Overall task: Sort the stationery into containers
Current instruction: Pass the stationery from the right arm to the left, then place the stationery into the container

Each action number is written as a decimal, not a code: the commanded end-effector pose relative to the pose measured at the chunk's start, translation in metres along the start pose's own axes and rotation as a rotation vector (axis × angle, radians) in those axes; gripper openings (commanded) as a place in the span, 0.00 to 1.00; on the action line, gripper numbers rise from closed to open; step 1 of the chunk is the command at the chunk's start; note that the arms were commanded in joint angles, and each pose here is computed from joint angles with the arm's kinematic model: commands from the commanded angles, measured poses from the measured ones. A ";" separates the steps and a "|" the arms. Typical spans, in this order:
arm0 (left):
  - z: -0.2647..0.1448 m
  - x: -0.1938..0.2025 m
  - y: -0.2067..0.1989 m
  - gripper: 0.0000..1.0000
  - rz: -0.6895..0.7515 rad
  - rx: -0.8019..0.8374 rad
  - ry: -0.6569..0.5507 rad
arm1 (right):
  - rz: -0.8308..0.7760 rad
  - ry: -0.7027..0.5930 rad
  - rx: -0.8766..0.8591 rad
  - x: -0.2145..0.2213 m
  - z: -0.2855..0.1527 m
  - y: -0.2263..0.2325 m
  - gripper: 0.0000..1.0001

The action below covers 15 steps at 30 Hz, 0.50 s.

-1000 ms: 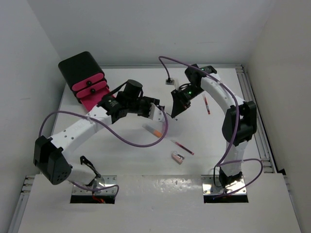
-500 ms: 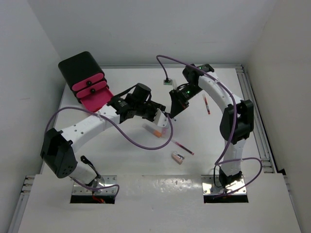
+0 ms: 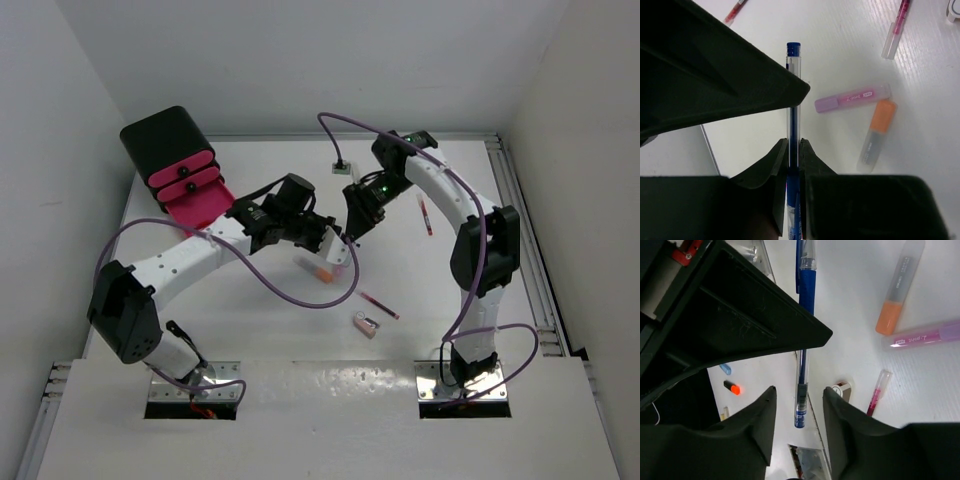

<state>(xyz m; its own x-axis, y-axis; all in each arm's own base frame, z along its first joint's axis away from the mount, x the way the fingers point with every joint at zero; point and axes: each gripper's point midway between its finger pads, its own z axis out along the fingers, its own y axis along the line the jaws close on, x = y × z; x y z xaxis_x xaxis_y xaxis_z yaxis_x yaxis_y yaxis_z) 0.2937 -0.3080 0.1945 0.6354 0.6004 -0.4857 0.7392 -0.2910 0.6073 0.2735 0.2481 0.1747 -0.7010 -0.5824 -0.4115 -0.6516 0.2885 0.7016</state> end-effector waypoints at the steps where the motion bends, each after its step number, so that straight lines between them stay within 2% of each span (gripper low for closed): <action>1: -0.007 -0.009 0.017 0.04 -0.011 -0.048 -0.028 | 0.039 -0.029 -0.042 0.000 -0.016 0.017 0.45; 2: -0.010 -0.008 0.021 0.02 -0.033 -0.067 -0.031 | 0.063 -0.043 -0.036 0.000 -0.019 0.012 0.53; 4: -0.022 0.004 0.032 0.00 -0.135 -0.122 -0.014 | 0.146 -0.117 0.012 -0.001 -0.040 -0.015 0.53; 5: -0.031 0.016 0.036 0.00 -0.214 -0.154 0.005 | 0.225 -0.172 0.048 0.000 -0.058 -0.033 0.51; 7: -0.041 0.029 0.041 0.00 -0.296 -0.187 0.023 | 0.244 -0.251 0.141 -0.004 -0.079 -0.066 0.46; 8: -0.048 0.036 0.044 0.00 -0.341 -0.210 0.041 | 0.304 -0.269 0.244 0.006 -0.094 -0.091 0.43; 10: -0.064 0.060 0.049 0.00 -0.484 -0.265 0.082 | 0.281 -0.292 0.404 0.013 -0.107 -0.128 0.34; 12: -0.080 0.086 0.057 0.00 -0.635 -0.335 0.139 | 0.233 -0.271 0.632 0.022 -0.129 -0.168 0.32; 15: -0.103 0.129 0.064 0.00 -0.837 -0.410 0.223 | 0.247 -0.221 0.792 0.040 -0.139 -0.205 0.32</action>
<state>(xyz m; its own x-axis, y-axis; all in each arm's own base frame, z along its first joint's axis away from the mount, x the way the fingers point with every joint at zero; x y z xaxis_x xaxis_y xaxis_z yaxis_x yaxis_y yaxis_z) 0.3772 -0.1982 0.2117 0.0366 0.7259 -0.6868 0.8516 0.3370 0.4015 0.3807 0.0788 0.0905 -0.9068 -0.2428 -0.3446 -0.3883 0.7994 0.4585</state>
